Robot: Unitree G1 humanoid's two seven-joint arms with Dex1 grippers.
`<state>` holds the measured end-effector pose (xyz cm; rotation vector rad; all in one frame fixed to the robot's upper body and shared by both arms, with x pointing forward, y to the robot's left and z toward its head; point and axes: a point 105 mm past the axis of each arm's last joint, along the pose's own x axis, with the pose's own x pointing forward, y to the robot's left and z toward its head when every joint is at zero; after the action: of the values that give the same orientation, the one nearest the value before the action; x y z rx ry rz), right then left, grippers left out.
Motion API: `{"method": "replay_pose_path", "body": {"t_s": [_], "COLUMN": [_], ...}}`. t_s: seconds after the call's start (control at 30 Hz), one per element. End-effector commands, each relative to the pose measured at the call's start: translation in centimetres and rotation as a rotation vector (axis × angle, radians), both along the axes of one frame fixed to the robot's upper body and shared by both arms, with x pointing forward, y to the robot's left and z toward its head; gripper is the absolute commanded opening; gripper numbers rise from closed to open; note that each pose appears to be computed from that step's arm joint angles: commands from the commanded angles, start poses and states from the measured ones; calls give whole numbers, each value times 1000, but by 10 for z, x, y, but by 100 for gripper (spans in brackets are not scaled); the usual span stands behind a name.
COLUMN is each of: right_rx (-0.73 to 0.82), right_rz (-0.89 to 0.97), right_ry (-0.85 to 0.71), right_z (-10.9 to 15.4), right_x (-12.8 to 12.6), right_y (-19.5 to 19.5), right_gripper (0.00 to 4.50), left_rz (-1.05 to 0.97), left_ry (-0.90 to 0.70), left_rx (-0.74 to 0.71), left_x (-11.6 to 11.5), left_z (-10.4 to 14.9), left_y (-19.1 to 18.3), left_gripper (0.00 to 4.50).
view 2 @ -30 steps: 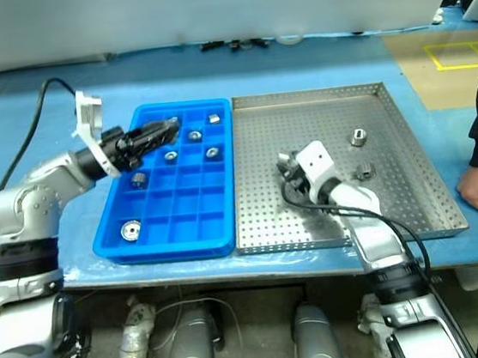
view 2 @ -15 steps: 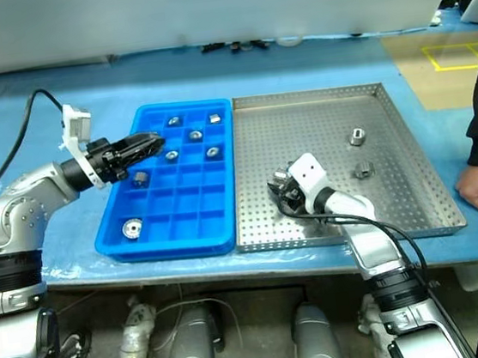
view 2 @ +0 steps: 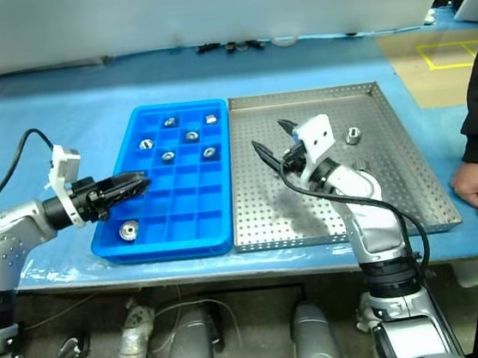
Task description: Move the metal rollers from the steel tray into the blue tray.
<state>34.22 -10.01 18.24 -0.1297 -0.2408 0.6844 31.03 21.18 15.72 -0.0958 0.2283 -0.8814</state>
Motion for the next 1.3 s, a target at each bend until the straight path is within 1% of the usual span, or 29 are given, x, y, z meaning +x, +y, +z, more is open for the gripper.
{"method": "replay_pose_path", "body": {"t_s": [0.03, 0.1, 0.13, 0.27, 0.33, 0.43, 0.53, 0.7, 0.87, 0.93, 1.07, 1.13, 1.3], "right_rx": [16, 3, -1, -21, -30, -34, -34, -39, -47, -43, -42, -41, -41], "right_rz": [50, 82, 96, 126, 132, 139, 138, 100, 73, 62, 40, 35, 28], "right_ry": [-16, -2, 2, 16, 25, 30, 35, 45, 49, 48, 48, 49, 47], "right_z": [8, 4, 3, -1, -4, -6, -7, -11, -14, -14, -15, -15, -16], "right_x": [-3, -3, -2, -2, -2, -4, -6, -9, -10, -10, -11, -11, -10], "right_y": [11, 20, 24, 31, 33, 35, 35, 28, 25, 24, 21, 20, 21], "right_gripper": [373, 373, 373, 373, 373, 373, 373, 373, 373, 373, 373, 373, 373], "left_rz": [29, 61, 65, 49, 38, 43, 71, 145, 130, 86, 18, 13, 43], "left_ry": [-48, -44, -44, -56, -66, -70, -62, -82, -51, -37, -14, -4, 16], "left_rx": [99, 136, 129, 112, 98, 79, 84, 16, 53, 84, 80, 78, 117], "left_x": [-5, -9, -12, -24, -26, -20, -10, 16, 28, 26, 18, 16, 18], "left_z": [-9, -25, -29, -35, -35, -34, -38, -22, -33, -40, -44, -44, -54], "left_y": [11, 13, 11, -2, -11, -19, -19, -14, -18, -26, -37, -35, -23], "left_gripper": [173, 173, 173, 173, 173, 173, 173, 173, 173, 173, 173, 173, 173]}}
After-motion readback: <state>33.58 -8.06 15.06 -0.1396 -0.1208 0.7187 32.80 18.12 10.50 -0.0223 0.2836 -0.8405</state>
